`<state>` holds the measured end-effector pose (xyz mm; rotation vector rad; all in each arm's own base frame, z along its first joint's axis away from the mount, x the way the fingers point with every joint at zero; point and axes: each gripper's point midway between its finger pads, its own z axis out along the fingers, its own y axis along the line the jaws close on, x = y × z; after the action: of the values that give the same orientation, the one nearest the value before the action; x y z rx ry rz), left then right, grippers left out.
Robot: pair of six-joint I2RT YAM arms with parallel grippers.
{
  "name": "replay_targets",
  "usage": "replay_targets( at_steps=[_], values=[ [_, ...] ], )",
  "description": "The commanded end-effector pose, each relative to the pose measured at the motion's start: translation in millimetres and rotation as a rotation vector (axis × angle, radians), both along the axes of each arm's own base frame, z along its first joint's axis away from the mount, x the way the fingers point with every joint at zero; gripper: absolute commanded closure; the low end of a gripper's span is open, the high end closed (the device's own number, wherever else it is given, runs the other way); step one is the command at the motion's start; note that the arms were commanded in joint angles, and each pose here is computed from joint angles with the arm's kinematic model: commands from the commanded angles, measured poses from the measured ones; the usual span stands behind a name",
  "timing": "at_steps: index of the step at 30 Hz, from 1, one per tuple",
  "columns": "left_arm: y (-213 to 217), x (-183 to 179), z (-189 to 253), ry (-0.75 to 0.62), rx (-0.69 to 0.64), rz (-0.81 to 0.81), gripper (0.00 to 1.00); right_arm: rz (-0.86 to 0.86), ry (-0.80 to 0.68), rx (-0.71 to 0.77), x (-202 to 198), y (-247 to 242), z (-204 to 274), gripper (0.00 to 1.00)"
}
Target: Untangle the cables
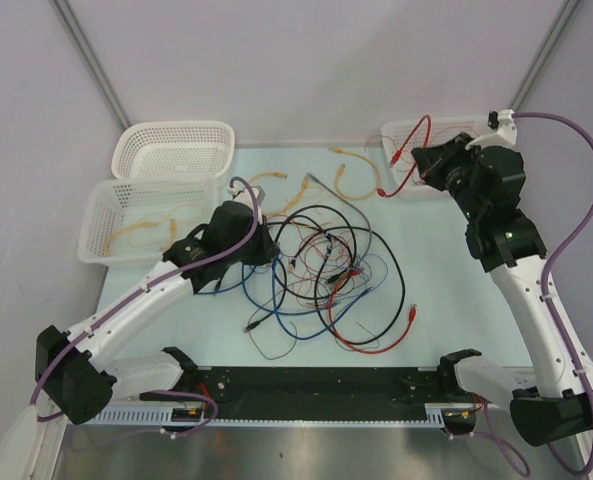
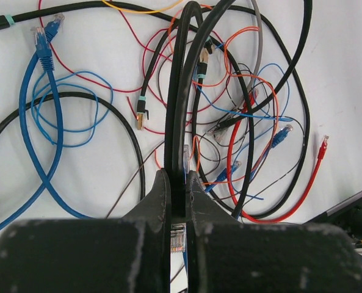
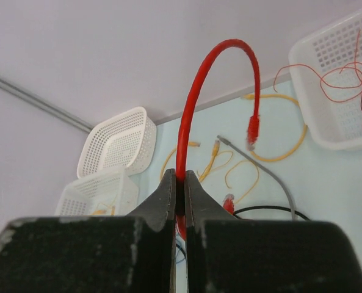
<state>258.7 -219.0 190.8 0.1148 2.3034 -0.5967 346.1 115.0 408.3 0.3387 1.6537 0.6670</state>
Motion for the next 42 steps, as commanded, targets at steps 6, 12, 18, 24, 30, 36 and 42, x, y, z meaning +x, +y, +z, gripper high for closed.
replay_targets(
  at_steps=[6,12,18,24,30,36,42],
  values=[
    [-10.7,-10.3,10.7,-0.036,-0.085,-0.064,1.0,-0.361,-0.067,0.227,62.2,-102.3,21.6,1.0],
    [-9.1,-20.2,3.8,-0.031,-0.109,-0.08,1.0,-0.456,-0.096,0.342,124.2,-155.0,2.3,1.0],
    [-9.1,-32.0,-10.6,-0.001,-0.141,-0.096,1.0,-0.494,-0.033,0.318,195.7,-183.0,-21.8,1.0],
    [-3.4,-32.8,-9.9,-0.025,-0.134,-0.085,1.0,-0.454,0.121,0.25,260.3,-176.7,-57.7,0.5],
    [-2.7,-26.6,1.9,-0.069,-0.138,-0.073,1.0,-0.426,0.074,0.14,244.3,-128.2,-26.4,0.16],
    [-3.4,-20.3,14.5,-0.083,-0.125,-0.066,1.0,-0.184,0.053,0.14,169.5,-29.9,-21.8,0.15],
    [3.8,-17.3,37.2,-0.139,-0.112,-0.051,1.0,0.223,0.097,0.057,80.6,86.6,-37.9,0.16]
  ],
)
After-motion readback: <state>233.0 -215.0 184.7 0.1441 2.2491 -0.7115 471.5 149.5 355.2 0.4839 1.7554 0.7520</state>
